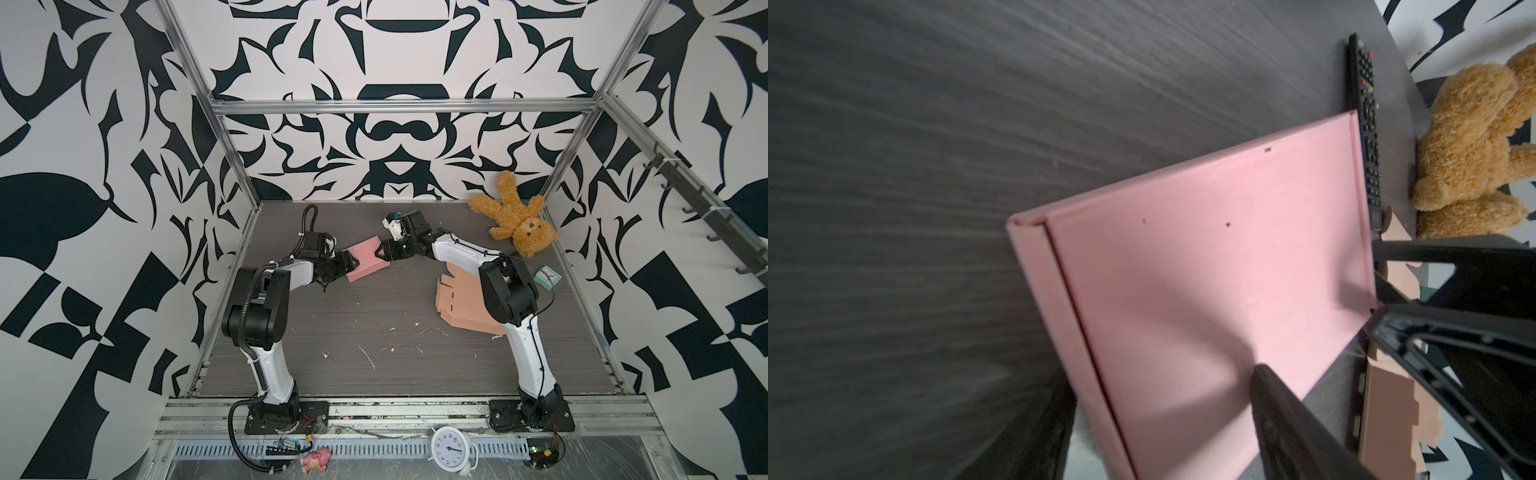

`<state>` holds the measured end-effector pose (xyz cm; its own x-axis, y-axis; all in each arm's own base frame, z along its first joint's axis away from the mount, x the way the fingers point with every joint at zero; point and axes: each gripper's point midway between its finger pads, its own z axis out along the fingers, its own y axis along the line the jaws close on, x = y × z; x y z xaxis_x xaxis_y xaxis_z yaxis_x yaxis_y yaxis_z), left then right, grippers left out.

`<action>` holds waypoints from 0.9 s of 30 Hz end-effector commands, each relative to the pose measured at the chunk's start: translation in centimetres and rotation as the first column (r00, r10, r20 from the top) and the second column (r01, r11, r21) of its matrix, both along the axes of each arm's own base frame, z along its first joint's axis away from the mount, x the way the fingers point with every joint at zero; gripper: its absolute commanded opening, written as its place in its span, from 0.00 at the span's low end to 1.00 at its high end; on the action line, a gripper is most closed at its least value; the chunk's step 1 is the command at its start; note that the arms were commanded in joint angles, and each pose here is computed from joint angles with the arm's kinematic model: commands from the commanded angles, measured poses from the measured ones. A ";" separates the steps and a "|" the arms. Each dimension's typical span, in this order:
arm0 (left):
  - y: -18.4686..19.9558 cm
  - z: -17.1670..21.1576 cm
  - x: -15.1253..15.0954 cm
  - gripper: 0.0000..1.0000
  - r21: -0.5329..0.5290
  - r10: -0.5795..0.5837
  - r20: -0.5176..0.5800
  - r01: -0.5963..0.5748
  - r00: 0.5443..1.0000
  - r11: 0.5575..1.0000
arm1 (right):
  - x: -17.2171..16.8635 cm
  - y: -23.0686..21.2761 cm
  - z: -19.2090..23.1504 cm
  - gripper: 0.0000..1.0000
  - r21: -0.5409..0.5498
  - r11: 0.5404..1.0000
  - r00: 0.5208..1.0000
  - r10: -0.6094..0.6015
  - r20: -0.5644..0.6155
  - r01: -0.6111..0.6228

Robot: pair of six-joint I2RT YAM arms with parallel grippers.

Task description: Fold the paper box

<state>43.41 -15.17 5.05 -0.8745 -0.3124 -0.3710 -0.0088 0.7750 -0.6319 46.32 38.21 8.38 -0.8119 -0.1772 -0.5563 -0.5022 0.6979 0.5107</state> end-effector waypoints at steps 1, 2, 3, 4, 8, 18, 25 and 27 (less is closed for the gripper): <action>-2.2 2.7 2.0 0.69 -0.100 -0.064 0.097 0.073 0.993 0.992 | -1.8 3.5 3.2 0.53 0.111 0.986 0.992 0.122 0.010 -0.123; -2.1 2.8 2.3 0.69 -0.109 -0.058 0.102 0.069 0.993 0.992 | -1.6 3.6 3.1 0.53 0.111 0.986 0.992 0.123 0.009 -0.123; -1.9 2.8 2.6 0.69 -0.116 -0.051 0.109 0.063 0.993 0.991 | -1.5 3.7 3.1 0.53 0.113 0.986 0.992 0.124 0.010 -0.125; -1.8 2.9 2.9 0.69 -0.125 -0.045 0.114 0.059 0.993 0.990 | -1.4 3.8 3.1 0.53 0.114 0.985 0.992 0.126 0.010 -0.126; -1.5 3.0 4.0 0.69 -0.137 -0.037 0.124 0.055 0.992 0.989 | -0.8 4.1 2.9 0.54 0.120 0.985 0.992 0.123 0.013 -0.123; -0.9 2.7 6.0 0.69 -0.136 -0.018 0.132 0.036 0.991 0.990 | 0.2 4.6 2.9 0.54 0.140 0.982 0.992 0.124 0.012 -0.124; -0.8 2.3 6.4 0.69 -0.135 -0.016 0.133 0.034 0.991 0.990 | 0.7 4.3 2.7 0.55 0.143 0.983 0.993 0.114 0.010 -0.114; -0.8 2.2 6.4 0.69 -0.135 -0.014 0.135 0.033 0.991 0.990 | 0.7 4.2 2.6 0.55 0.142 0.983 0.994 0.113 0.008 -0.113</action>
<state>49.92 -13.33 6.07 -0.8060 -0.3878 -0.4472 0.0142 0.7426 -0.6696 48.00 39.25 7.22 -0.8360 -0.1723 -0.5210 -0.4859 0.6738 0.5567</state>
